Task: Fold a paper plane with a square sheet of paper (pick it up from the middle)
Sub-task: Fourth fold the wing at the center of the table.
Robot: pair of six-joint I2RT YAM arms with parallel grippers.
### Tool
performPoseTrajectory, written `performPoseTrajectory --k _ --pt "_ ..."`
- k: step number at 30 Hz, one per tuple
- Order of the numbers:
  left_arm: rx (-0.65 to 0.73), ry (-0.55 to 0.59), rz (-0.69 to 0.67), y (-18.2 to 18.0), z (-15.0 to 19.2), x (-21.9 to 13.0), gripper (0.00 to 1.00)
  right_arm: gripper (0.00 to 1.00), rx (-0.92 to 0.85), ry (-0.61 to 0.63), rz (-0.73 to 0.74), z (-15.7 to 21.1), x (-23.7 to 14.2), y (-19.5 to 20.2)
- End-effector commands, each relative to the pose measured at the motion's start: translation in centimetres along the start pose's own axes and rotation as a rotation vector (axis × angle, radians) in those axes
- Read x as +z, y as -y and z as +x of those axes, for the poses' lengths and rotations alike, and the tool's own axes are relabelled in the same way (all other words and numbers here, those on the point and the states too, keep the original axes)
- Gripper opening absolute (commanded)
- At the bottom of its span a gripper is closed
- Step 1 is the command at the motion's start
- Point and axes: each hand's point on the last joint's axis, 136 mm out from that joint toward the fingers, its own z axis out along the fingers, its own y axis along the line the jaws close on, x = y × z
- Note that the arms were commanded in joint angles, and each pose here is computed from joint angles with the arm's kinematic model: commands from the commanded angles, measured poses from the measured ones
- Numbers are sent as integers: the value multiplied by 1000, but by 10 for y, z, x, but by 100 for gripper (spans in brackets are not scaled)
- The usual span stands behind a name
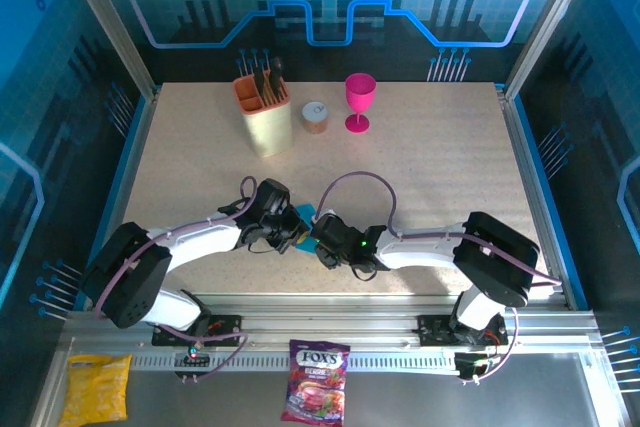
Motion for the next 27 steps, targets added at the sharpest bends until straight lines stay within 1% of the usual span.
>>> performPoseTrajectory --k 1,4,7,13,17,20,23,26,27 --pt "0 7 -27 -8 2 -3 0 36 -2 0 -14 -3 -4 -9" --pt "-1 9 -32 -10 1 -2 0 36 -1 -4 -19 -3 -4 -10" --pt "-3 10 -34 -11 1 -2 0 34 2 -17 -23 -1 -1 -12" --pt "-4 15 -34 -11 0 -1 0 22 4 -47 -28 7 7 -14" --pt "-4 14 -34 -11 1 -1 0 17 7 -59 -30 11 11 -14" --pt "-6 16 -36 -11 0 -1 0 8 13 -71 -34 14 14 -15" --pt "-1 17 -33 -9 0 -1 0 4 24 -87 -34 19 17 -14" --pt "5 21 -32 -8 0 -2 0 4 36 -96 -36 23 20 -14" --pt "4 22 -33 -9 -1 -2 0 6 38 -100 -39 24 20 -15"
